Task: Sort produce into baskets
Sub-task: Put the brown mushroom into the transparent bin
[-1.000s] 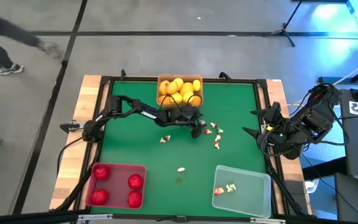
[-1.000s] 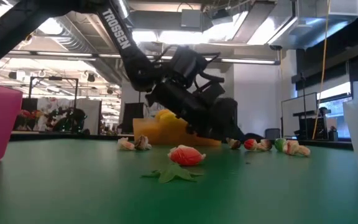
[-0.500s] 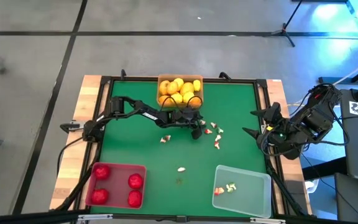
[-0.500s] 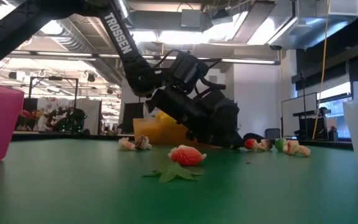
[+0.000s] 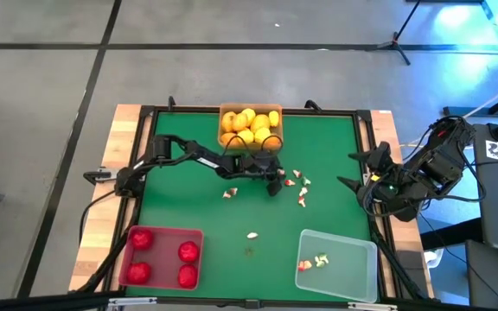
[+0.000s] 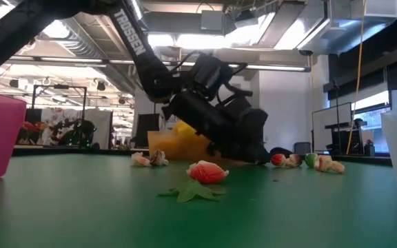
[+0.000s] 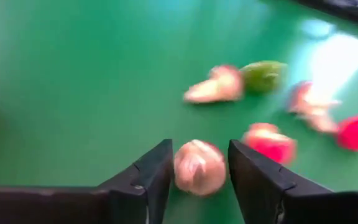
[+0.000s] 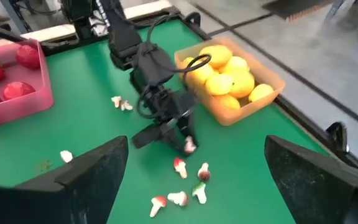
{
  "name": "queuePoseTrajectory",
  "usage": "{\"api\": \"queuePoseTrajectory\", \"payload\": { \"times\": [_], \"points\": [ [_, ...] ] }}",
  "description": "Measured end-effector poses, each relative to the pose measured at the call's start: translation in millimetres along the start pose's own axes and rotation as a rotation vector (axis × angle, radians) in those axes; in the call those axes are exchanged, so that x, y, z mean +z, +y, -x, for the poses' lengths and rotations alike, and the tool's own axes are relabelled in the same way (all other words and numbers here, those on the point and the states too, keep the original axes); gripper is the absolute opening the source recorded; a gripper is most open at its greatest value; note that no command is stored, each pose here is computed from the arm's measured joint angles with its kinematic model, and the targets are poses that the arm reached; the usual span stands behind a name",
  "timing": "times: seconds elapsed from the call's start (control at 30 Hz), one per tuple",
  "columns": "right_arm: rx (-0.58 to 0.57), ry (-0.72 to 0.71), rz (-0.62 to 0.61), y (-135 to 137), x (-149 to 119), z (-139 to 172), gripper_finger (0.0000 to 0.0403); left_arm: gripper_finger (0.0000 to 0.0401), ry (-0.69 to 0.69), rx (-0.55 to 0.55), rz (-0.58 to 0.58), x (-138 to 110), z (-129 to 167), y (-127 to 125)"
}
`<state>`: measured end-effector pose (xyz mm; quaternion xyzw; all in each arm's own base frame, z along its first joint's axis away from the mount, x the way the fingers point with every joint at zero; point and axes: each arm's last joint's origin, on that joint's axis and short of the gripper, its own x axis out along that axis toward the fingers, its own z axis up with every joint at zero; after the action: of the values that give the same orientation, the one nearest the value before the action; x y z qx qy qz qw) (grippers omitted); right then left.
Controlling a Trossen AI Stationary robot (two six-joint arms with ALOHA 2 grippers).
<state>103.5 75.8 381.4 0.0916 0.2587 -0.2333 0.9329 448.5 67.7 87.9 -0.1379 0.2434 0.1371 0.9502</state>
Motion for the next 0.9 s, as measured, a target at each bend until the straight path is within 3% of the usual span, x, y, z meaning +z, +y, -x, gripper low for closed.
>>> {"api": "queuePoseTrajectory", "payload": {
  "times": [0.27, 0.5, 0.63, 0.7, 0.8, 0.9],
  "points": [
    [0.078, -0.122, 0.006, -15, 24, 20, 0.0374, 0.0134, -0.094, -0.015, 0.000, 46, 31, -12],
    [0.257, -0.191, 0.018, -77, 30, 47, 0.0374, 0.0132, -0.197, -0.125, 0.041, 82, 64, -32],
    [0.337, -0.189, -0.043, -117, 26, 51, 0.0374, 0.0131, -0.211, -0.185, -0.012, 88, 80, -56],
    [0.355, -0.191, -0.095, -130, 24, 51, 0.0374, 0.0131, -0.189, -0.138, -0.048, 86, 84, -61],
    [0.368, -0.191, -0.119, -138, 18, 48, 0.0374, 0.0131, -0.114, -0.022, -0.037, 76, 79, -53],
    [0.373, -0.168, -0.097, -135, 10, 43, 0.0374, 0.0144, -0.046, -0.030, 0.004, 70, 73, -41]
  ]
}}
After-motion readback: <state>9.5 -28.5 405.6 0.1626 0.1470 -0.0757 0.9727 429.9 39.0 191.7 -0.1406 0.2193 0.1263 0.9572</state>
